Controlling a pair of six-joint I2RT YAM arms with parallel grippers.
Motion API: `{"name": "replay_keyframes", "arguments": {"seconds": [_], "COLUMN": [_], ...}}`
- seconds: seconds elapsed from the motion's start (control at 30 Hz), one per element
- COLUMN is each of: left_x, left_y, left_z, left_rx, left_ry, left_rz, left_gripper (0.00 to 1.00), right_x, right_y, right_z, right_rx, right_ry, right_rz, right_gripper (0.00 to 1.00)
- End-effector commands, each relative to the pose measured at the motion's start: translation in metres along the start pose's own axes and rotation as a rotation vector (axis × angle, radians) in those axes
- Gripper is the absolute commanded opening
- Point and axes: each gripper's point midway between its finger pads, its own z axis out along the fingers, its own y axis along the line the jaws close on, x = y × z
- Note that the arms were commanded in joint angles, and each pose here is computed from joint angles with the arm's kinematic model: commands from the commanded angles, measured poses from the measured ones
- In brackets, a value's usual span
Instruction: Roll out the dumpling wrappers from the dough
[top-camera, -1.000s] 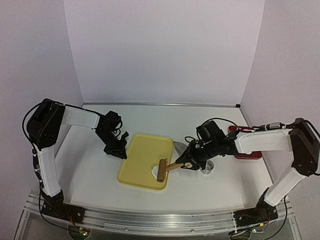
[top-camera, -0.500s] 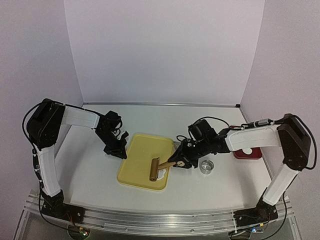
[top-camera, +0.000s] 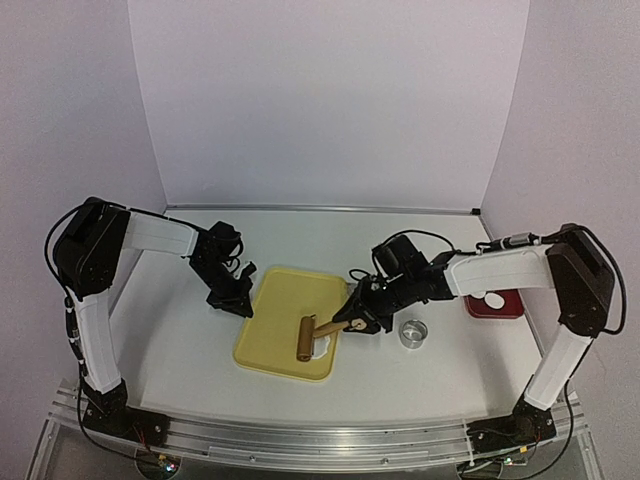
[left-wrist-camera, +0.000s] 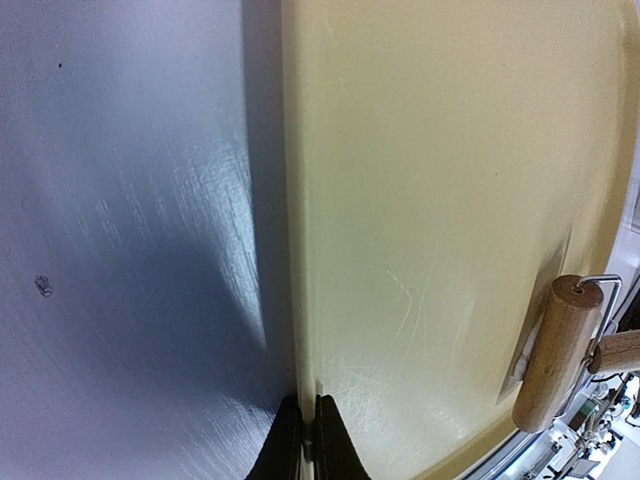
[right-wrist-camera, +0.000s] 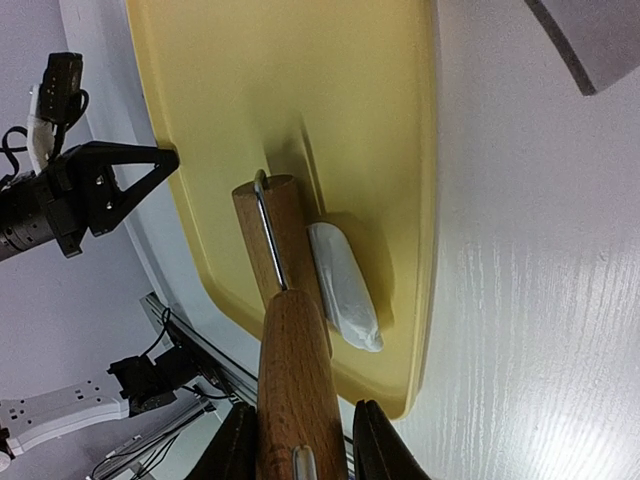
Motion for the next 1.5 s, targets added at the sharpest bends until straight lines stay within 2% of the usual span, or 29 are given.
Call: {"name": "replay_keyframes", "arguments": {"seconds": [0.0,0.2,0.4,0.7,1.0,1.27,1.47], "left_x": [0.006,0.004,0.005,0.003,0.004,0.002,0.002], "left_y": [0.039,0.041,0.04,0.042,0.041,0.043,0.044], "left_z": [0.007,0.005,0.005,0.005,0.005,0.002,0.002], "left_rx": [-0.125,-0.122,-0.118,-0.117,-0.112,-0.115,-0.114], "left_ry": [0.017,0.01,0.012,0.01,0.01,0.0,-0.001], "left_rz": [0.009,0.0,-0.002,-0.005,-0.008,-0.013,-0.016], "left_gripper": [0.0,0.0,0.0,0.0,0.0,0.0,0.0], "right_x": [0.028,0.044,0.023,0.048,0.03,0.048,0.037], "right_y": [-0.155,-0.179,-0.159,-0.185,-0.172,-0.187,-0.181], "right_z": [-0.028,-0.034,-0.007,-0.042,-0.006,-0.039,-0.013], "right_rx": [0.543,0.586,0.591,0.643,0.67,0.684,0.692], "right_ry": [-0.036,-0.013,0.012,0.002,0.049,0.029,0.066], "right_rz": [0.187,0.227,0.167,0.205,0.156,0.183,0.161], "right_gripper": [0.0,0.0,0.0,0.0,0.0,0.0,0.0]}}
